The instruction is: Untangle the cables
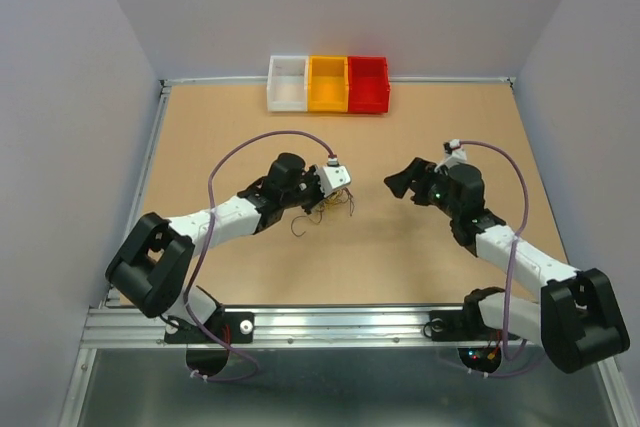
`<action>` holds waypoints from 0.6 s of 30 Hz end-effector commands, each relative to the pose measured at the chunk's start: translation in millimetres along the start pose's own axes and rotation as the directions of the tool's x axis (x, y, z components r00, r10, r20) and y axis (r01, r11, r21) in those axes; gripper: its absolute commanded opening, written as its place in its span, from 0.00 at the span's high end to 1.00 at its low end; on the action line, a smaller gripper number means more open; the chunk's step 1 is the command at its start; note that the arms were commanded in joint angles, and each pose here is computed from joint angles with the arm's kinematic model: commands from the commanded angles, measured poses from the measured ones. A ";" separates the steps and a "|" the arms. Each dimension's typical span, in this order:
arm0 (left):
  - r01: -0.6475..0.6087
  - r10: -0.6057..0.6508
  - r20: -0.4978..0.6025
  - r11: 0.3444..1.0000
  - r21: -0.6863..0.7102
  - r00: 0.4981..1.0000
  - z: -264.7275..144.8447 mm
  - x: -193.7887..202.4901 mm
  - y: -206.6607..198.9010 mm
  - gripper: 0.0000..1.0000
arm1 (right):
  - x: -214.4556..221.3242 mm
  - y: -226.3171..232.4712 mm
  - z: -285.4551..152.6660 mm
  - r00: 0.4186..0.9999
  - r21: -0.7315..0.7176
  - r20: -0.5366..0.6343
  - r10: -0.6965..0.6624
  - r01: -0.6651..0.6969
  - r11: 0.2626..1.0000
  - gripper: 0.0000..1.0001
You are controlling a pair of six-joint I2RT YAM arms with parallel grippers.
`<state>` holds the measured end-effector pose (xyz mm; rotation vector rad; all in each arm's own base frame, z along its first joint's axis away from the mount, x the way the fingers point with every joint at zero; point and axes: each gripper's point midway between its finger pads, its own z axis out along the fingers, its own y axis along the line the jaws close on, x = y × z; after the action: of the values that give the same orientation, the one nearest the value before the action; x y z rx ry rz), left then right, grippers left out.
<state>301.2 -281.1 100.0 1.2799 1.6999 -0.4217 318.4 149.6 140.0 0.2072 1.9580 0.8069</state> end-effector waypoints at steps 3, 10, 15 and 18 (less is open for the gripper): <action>-0.024 0.013 0.156 0.997 0.070 0.988 -24.8 -47.1 -9.1 1.00 | -2.4 73.4 22.4 0.982 -0.206 0.018 -0.190 0.190 0.960 0.03; -0.027 0.002 0.203 0.992 0.120 0.979 -37.4 -61.5 -19.0 1.00 | 23.9 91.2 39.7 0.952 -0.238 -0.019 -0.304 0.291 0.926 0.04; -0.019 0.007 0.184 0.998 0.064 0.983 -37.8 -60.7 -8.5 0.37 | 30.4 91.7 44.9 0.950 -0.241 -0.034 -0.311 0.294 0.925 0.03; 0.020 -0.009 0.282 0.999 -0.036 0.959 -60.4 -77.3 13.0 0.19 | 31.2 95.4 43.3 0.949 -0.256 -0.032 -0.313 0.295 0.921 0.03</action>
<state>275.9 -287.5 145.0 1.2674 1.5957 -0.5824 303.5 243.0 117.1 -0.2414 2.0293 0.8304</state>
